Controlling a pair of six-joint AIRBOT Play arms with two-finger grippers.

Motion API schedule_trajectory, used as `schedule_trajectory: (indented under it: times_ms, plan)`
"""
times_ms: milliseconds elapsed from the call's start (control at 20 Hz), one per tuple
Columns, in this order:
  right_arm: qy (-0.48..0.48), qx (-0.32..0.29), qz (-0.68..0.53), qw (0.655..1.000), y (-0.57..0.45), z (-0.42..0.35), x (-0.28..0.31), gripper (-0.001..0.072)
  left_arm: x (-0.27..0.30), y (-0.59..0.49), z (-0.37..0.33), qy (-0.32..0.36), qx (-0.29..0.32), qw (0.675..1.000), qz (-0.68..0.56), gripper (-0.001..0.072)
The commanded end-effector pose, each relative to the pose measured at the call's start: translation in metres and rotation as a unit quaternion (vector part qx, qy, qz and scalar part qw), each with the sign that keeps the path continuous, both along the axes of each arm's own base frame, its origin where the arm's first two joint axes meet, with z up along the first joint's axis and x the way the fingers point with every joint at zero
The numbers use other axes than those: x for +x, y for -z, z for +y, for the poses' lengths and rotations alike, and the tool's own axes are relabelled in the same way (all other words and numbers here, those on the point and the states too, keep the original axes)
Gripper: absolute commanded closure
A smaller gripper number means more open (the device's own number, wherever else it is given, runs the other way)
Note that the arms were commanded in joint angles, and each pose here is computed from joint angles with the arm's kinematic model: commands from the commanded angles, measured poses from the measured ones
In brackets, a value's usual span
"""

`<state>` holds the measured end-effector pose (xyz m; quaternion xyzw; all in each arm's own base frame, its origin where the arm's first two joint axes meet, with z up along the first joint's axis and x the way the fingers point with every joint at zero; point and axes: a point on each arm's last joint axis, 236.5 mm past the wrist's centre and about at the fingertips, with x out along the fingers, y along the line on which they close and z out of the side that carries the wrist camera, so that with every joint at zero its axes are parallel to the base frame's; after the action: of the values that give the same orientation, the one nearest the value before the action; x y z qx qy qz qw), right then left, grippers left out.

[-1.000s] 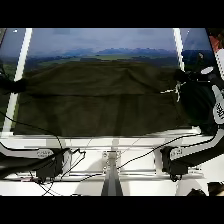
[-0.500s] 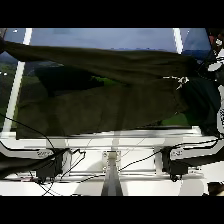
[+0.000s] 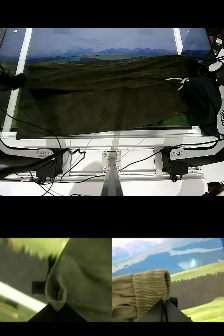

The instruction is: Fold the clothes and pants, and hang the long-sleeved shirts on hangers.

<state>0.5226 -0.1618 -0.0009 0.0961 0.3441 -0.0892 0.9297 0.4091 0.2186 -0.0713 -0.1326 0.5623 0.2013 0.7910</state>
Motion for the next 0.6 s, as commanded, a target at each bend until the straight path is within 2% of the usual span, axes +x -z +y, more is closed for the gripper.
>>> schedule_trajectory:
  times_ms: [0,50,100,150,200,250,400,550]
  plan:
    - [0.008,-0.01,-0.016,1.0,-0.006,-0.006,0.004,0.0684,-0.022,0.034,-0.006,-0.003,-0.015,0.999,0.048,0.0684]
    - [0.01,-0.012,-0.019,1.0,-0.007,-0.007,0.005,0.0641,-0.02,0.034,-0.005,-0.003,-0.013,0.999,0.043,0.0677]
    - [0.009,-0.009,-0.016,1.0,-0.006,-0.006,0.004,0.0419,-0.017,0.032,-0.004,-0.003,-0.01,0.999,0.037,0.0623]
    - [0.006,0.001,-0.009,1.0,-0.004,-0.002,0.003,0.0175,-0.015,0.031,-0.003,-0.003,-0.008,0.999,0.033,0.0369]
    - [-0.001,0.01,0.003,1.0,0.001,0.003,-0.001,0.0134,-0.014,0.029,-0.004,-0.002,-0.009,0.999,0.033,0.0059]
    - [-0.011,0.019,0.019,1.0,0.005,0.011,-0.006,0.0133,-0.014,0.026,-0.009,0.004,-0.011,0.999,0.037,0.0013]
    - [-0.026,0.025,0.023,0.999,-0.011,0.02,-0.015,0.0133,-0.002,-0.011,-0.016,0.035,0.008,0.999,0.02,0.0015]
    - [-0.033,-0.004,-0.021,0.999,-0.072,0.023,-0.024,0.0136,0.018,-0.091,-0.014,0.041,0.049,0.996,-0.062,0.0016]
